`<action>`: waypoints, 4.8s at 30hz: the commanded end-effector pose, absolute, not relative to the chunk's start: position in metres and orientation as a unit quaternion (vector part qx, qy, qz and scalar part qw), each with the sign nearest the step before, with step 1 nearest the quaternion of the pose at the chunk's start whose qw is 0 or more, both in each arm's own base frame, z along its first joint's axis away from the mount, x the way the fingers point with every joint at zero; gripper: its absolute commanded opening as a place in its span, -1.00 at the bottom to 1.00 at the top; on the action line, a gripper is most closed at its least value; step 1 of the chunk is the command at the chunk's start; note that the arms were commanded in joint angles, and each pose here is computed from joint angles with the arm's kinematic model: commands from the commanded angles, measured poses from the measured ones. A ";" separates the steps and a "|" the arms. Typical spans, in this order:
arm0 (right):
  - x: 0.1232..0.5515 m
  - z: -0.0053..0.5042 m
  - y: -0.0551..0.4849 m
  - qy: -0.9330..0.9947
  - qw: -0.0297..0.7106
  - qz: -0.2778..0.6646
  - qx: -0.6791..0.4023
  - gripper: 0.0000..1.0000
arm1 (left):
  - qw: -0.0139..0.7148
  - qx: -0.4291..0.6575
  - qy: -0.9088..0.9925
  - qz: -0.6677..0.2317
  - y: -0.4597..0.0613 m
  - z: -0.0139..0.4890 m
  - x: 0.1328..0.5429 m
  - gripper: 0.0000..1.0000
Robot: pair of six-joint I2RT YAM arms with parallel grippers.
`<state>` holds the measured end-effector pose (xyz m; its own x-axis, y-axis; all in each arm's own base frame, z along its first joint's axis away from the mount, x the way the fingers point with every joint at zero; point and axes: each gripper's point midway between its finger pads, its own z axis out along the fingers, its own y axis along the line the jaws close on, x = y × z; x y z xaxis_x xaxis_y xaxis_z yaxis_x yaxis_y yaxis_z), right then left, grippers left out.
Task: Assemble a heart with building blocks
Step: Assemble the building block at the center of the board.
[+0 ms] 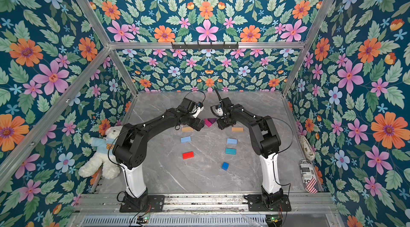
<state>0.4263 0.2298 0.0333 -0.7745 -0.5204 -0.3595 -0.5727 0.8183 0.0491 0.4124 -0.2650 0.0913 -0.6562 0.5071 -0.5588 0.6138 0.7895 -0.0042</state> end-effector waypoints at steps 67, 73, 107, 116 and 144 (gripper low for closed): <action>0.433 0.013 0.257 0.926 0.151 0.051 -0.342 -0.13 | 0.288 0.291 0.909 -0.084 -0.243 0.091 0.425 0.99; 0.433 0.009 0.257 0.926 0.148 0.052 -0.343 -0.11 | 0.288 0.290 0.909 -0.083 -0.243 0.091 0.427 0.99; 0.411 0.069 0.247 0.922 0.174 0.090 -0.333 0.99 | 0.283 0.306 0.908 -0.048 -0.226 0.097 0.427 0.99; 0.410 0.069 0.173 0.918 0.200 0.027 -0.342 0.93 | 0.235 0.316 0.918 -0.041 -0.212 0.084 0.420 0.96; 0.408 0.022 0.136 0.902 0.170 -0.022 -0.397 0.66 | 0.141 0.410 0.901 0.004 -0.179 0.030 0.405 0.77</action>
<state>0.4064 0.1384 0.0260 -0.6308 -0.7192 -0.2912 -0.7019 0.6889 -0.1809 0.4069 -0.1790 0.0327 -0.6310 0.7279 -0.2683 0.7238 0.6768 0.1341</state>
